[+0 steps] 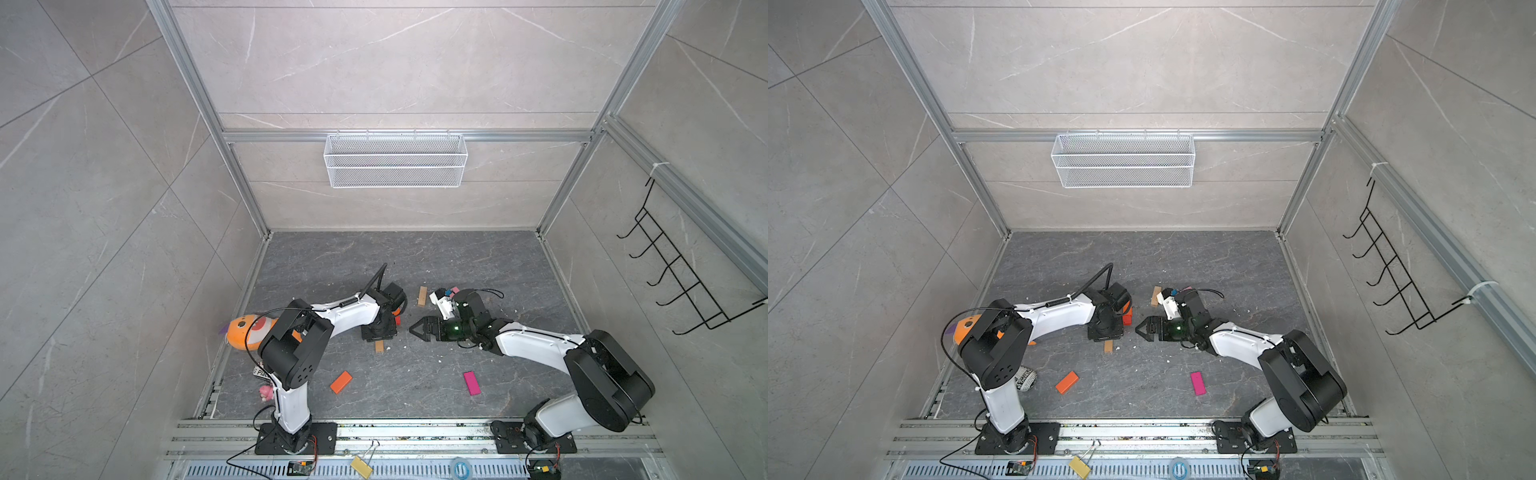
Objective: Assemble the letter p with building blocks
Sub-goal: Assemble the building block at the center of the board.
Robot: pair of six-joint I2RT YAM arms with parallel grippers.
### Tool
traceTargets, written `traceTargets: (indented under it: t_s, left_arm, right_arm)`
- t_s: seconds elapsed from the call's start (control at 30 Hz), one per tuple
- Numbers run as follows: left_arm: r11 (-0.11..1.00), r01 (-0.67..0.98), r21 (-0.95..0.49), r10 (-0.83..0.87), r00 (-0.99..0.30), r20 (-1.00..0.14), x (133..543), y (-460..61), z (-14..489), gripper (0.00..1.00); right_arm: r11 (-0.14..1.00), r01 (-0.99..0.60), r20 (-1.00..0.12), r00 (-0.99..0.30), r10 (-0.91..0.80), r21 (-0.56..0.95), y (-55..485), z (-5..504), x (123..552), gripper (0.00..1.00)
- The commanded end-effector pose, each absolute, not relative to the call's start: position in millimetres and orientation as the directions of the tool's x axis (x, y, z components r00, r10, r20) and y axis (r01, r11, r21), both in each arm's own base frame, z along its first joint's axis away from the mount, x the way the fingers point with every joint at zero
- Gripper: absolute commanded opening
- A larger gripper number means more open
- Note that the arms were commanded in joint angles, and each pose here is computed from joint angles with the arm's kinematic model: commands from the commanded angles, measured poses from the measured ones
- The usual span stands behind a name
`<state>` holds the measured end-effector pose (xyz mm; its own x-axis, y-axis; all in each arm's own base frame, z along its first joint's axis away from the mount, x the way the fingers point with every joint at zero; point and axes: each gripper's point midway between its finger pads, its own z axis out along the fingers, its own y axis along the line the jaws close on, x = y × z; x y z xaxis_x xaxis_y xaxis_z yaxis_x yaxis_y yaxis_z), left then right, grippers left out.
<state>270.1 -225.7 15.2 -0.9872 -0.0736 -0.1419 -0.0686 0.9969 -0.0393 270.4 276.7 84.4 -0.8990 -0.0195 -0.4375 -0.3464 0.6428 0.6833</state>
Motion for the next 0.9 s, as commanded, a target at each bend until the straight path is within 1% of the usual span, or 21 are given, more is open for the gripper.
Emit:
traceTargets:
  t_s: [0.0, 0.3, 0.87]
  left_arm:
    - [0.997, -0.075, -0.013, -0.076, -0.991, -0.107, 264, -225, -7, 0.38]
    - [0.990, -0.142, 0.011, -0.140, -0.986, -0.095, 257, -215, -11, 0.38]
    - [0.987, -0.162, 0.015, -0.160, -0.984, -0.076, 252, -212, -17, 0.39]
  right_arm:
    - [0.645, -0.355, -0.440, -0.897, -0.032, 0.677, 277, 86, 268, 1.00]
    - [0.644, -0.357, -0.439, -0.898, -0.037, 0.676, 279, 86, 268, 1.00]
    - [0.650, -0.361, -0.441, -0.897, -0.044, 0.669, 280, 85, 267, 1.00]
